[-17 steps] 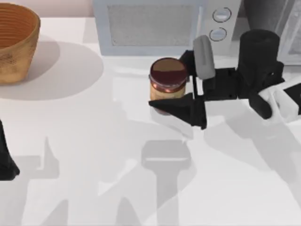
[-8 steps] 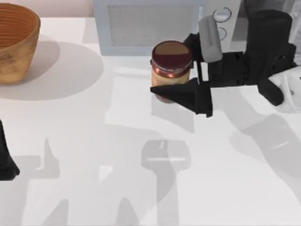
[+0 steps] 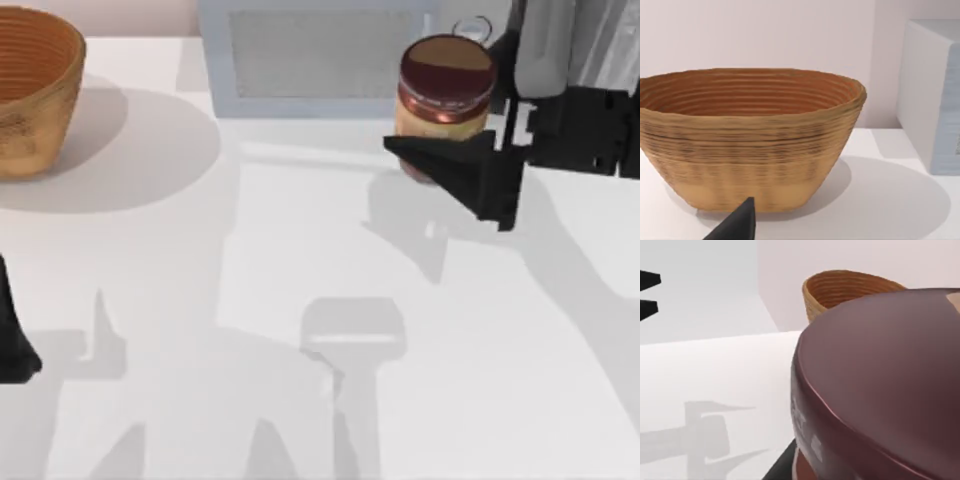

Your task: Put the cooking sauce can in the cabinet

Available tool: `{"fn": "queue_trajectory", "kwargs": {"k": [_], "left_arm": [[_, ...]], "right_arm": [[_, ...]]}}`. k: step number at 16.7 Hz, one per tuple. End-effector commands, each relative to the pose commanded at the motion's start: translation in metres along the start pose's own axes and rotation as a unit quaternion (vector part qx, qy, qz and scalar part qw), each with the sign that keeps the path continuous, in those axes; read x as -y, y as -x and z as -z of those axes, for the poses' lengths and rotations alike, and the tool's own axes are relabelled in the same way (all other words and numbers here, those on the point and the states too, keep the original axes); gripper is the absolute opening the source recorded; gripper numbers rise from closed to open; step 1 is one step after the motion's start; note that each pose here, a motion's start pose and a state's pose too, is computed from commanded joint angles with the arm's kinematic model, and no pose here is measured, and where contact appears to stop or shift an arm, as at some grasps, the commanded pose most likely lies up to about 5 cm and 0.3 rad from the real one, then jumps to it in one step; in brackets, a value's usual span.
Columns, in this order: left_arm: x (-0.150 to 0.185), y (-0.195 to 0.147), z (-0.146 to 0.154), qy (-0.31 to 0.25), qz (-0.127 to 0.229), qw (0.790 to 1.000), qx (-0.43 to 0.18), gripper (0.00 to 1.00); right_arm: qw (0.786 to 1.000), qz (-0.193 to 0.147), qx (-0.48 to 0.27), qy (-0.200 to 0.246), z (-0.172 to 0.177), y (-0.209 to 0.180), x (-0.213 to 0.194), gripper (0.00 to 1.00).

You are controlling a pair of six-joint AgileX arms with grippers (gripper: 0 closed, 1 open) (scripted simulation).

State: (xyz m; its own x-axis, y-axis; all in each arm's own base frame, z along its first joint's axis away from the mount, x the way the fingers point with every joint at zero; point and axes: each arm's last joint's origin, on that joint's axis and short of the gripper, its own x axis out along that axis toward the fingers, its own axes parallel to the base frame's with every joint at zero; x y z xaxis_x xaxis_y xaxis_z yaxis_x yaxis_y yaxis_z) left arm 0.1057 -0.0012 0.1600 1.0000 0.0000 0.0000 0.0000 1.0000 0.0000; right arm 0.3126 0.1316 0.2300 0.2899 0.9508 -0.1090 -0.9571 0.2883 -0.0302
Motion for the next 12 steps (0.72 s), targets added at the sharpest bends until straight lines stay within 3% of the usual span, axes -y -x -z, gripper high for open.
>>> {"fn": "queue_trajectory", "kwargs": {"k": [3, 6, 12], "left_arm": [[0.0, 0.0, 0.0, 0.0, 0.0, 1.0, 0.0, 1.0], [0.0, 0.0, 0.0, 0.0, 0.0, 1.0, 0.0, 1.0], [0.0, 0.0, 0.0, 0.0, 0.0, 1.0, 0.0, 1.0]], "right_arm": [[0.994, 0.113, 0.006, 0.003, -0.025, 0.053, -0.035, 0.0], [0.971, 0.24, 0.019, 0.005, -0.03, 0.104, -0.081, 0.0], [0.884, 0.465, 0.047, -0.009, 0.023, 0.164, -0.15, 0.0]]}}
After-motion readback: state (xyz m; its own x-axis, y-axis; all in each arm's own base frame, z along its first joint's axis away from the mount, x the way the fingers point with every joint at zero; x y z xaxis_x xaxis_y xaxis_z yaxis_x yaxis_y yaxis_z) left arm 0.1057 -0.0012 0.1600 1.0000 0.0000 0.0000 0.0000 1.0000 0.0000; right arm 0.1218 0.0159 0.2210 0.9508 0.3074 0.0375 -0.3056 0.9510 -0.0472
